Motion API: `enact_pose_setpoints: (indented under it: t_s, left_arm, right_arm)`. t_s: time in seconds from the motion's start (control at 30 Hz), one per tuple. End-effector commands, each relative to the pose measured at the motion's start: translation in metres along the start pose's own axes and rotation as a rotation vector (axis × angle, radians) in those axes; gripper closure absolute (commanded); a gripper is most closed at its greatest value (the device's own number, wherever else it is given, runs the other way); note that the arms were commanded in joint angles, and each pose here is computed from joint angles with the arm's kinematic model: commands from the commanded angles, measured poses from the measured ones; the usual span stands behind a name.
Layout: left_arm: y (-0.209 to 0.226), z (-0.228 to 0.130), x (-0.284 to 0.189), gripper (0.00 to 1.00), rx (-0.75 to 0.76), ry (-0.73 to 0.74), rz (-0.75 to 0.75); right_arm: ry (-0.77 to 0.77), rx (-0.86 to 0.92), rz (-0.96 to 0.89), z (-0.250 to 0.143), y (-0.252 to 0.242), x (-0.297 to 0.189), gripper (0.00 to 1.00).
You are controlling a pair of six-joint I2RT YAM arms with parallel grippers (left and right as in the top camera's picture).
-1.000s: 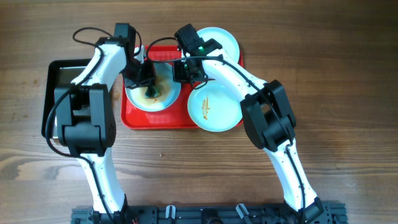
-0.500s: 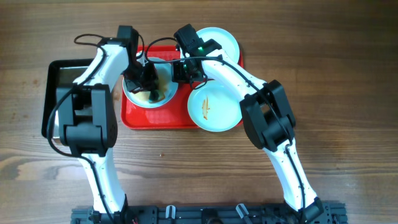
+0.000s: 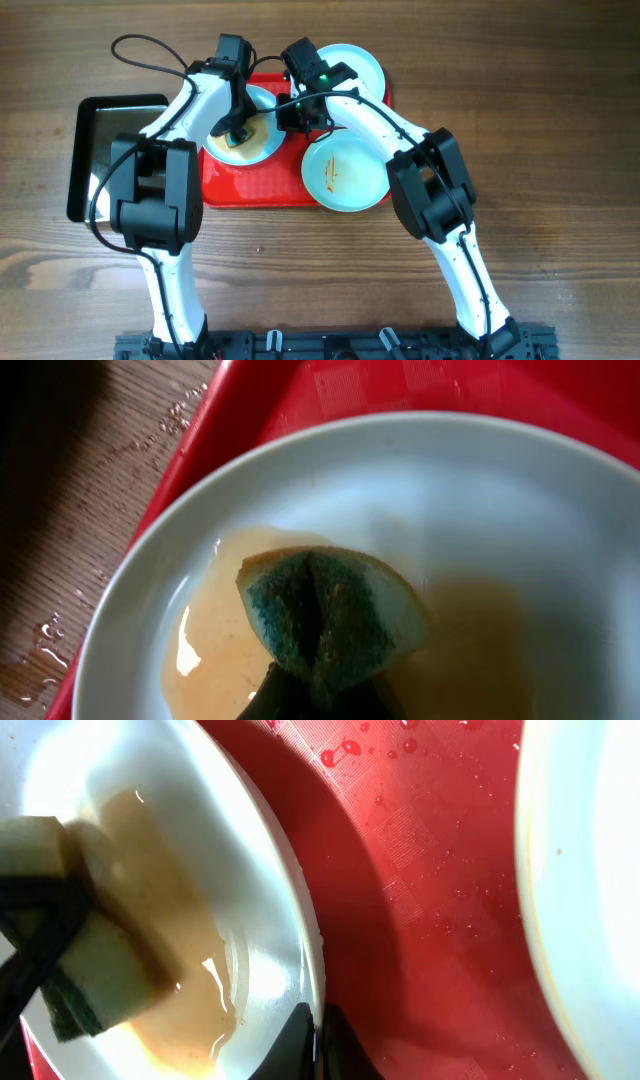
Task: Clean dirty plates on tray and stack at the side
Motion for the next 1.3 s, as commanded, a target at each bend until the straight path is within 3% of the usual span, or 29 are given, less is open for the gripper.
enact_pose_setpoints:
  t_s: [0.0,0.27,0.5,0.63,0.73,0.8,1.1,1.2,1.27]
  left_arm:
    - [0.007,0.009,0.011,0.96,-0.029,-0.066,0.074]
    - [-0.003,0.056,-0.054,0.96,-0.101,-0.201,-0.052]
    - [0.022,0.048,-0.099,0.96,-0.135,-0.014,-0.198]
    - [0.052,0.042,-0.095,0.96,-0.162,0.073,-0.116]
    - [0.072,0.043,-0.092,0.96,-0.156,0.109,-0.078]
    - [0.083,0.048,-0.089,0.96,-0.168,0.114,-0.066]
    - [0.123,0.069,-0.081,0.96,-0.275,0.112,-0.034]
    - [0.131,0.074,-0.08,0.96,-0.297,0.106,-0.032]
    - [0.134,0.075,-0.079,0.96,-0.305,0.106,-0.03]
  right_arm:
    - [0.019,-0.009,0.001,-0.003,-0.003,0.008,0.95]
    - [0.017,-0.01,0.0,-0.002,-0.003,0.008,0.95]
    - [0.008,-0.031,0.003,0.001,-0.006,0.006,0.91]
    - [-0.005,-0.095,0.038,0.01,-0.003,-0.003,0.76]
    - [-0.026,-0.194,0.05,0.017,0.003,-0.011,0.41]
    - [-0.03,-0.224,0.047,0.017,0.005,-0.01,0.33]
    - [-0.119,-0.286,-0.047,0.026,0.011,0.002,0.31]
    - [-0.095,-0.254,-0.068,0.02,0.005,0.016,0.38]
    - [-0.095,-0.254,-0.072,0.02,0.004,0.017,0.49]
Point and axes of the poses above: each gripper's point midway between its finger pads, its own x axis out along the fingers, its own y axis along the line the jaws close on, z = x × y, the point moved 5 cm from there along -x, back along the fingers, and after that the axes turned 5 degrees about -x, right-handed, at the moved point
